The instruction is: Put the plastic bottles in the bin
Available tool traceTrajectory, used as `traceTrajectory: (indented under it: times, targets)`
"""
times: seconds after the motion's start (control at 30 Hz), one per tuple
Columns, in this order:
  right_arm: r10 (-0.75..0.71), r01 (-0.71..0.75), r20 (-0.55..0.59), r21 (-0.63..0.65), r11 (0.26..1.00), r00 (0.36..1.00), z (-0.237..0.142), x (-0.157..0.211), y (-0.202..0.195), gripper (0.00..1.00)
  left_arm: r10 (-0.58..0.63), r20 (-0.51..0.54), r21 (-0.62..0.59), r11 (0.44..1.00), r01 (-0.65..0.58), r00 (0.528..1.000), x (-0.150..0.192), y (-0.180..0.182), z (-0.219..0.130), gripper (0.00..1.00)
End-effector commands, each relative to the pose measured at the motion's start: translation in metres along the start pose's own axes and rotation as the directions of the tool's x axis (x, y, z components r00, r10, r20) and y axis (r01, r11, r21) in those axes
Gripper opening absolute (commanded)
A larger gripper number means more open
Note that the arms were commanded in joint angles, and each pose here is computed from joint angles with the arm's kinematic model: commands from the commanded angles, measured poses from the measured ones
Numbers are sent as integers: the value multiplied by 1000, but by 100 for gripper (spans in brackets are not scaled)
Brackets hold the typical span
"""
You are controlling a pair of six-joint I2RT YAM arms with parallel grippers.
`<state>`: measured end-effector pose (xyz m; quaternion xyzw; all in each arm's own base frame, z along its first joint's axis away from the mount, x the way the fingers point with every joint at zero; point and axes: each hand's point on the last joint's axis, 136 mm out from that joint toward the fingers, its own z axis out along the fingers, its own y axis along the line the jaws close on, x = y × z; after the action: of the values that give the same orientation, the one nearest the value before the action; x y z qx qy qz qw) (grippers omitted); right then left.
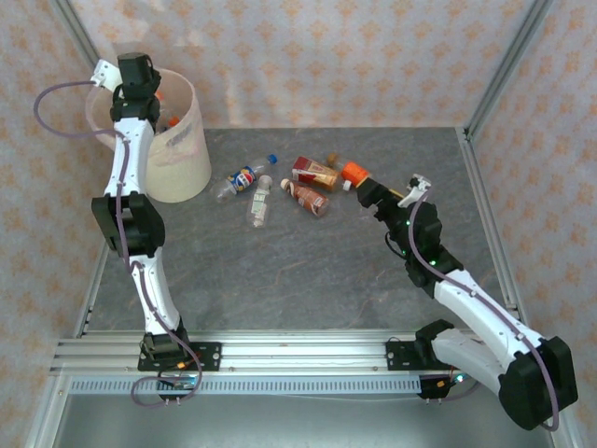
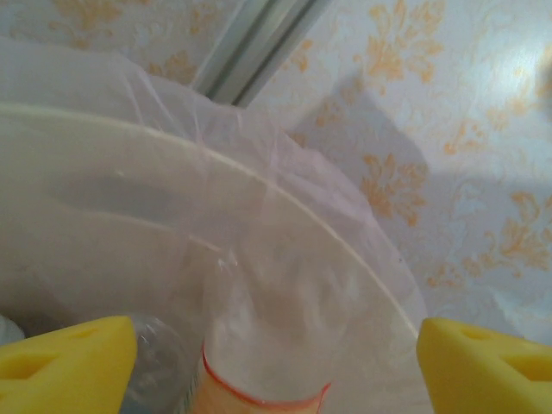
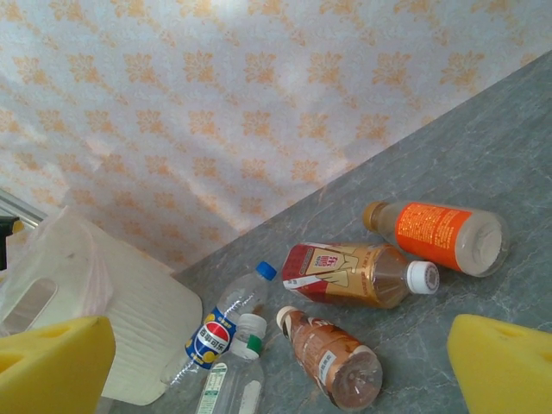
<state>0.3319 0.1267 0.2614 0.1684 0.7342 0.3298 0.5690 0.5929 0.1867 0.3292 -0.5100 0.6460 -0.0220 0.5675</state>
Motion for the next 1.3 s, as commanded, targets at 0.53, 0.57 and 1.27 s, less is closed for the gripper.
traceTrajectory:
  times: [0.53, 0.57, 1.27]
  targets:
    - [-63, 67, -48, 88, 994, 997, 28, 17, -21, 99, 162, -47, 405, 905, -130, 986, -11, -54, -175, 100]
    - [-66, 72, -70, 82, 994, 995, 33, 21, -19, 99, 174, -56, 419, 898, -135, 983, -4, -54, -184, 100]
    - [-273, 342, -449, 77, 937, 851, 101, 75, -46, 99, 333, -396, 595, 803, -37, 856, 140, 20, -301, 100]
